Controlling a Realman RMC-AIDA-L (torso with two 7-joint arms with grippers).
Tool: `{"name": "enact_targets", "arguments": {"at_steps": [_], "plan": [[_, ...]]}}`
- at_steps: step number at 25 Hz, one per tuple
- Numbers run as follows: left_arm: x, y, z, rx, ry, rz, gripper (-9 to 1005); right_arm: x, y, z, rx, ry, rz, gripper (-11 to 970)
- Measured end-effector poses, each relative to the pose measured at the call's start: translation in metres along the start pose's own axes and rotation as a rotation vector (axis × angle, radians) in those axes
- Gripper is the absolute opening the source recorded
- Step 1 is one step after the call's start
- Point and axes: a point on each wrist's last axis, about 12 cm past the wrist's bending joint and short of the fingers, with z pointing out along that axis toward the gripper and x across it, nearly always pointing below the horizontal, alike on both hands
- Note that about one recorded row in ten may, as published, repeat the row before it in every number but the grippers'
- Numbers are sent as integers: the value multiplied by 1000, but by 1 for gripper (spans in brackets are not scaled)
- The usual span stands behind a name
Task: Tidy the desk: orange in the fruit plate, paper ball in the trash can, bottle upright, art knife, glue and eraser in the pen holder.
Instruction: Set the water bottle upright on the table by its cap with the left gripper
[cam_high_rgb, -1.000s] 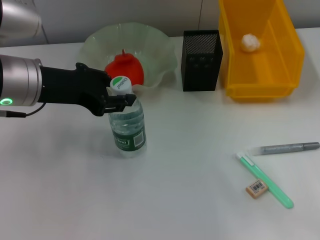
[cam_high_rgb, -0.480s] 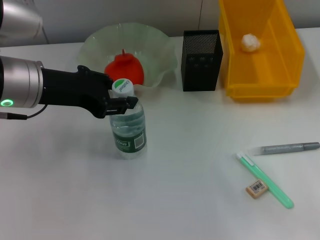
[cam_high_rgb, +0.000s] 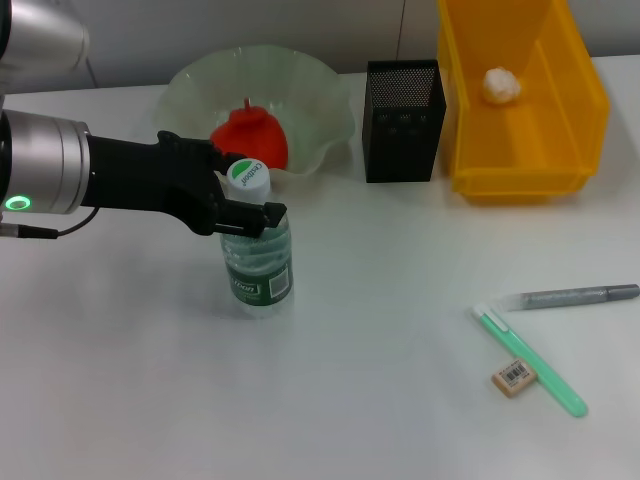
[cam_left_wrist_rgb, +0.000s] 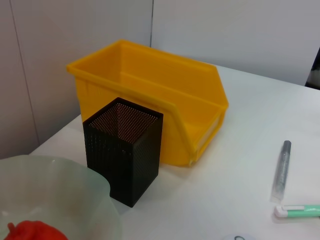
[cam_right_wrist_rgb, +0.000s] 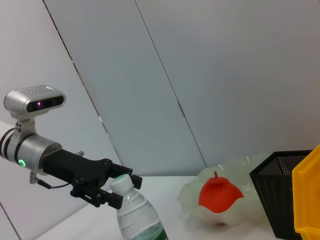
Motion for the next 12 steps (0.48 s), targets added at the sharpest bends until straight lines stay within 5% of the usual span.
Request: {"name": "enact_targets", "arguments": {"at_steps": [6, 12], "plan": [[-3, 0, -1, 2, -7, -11, 828, -1, 0, 1, -2, -1, -1, 329], [-12, -1, -5, -11, -35, 7, 838, -1, -1, 1, -1, 0, -2, 323]]}}
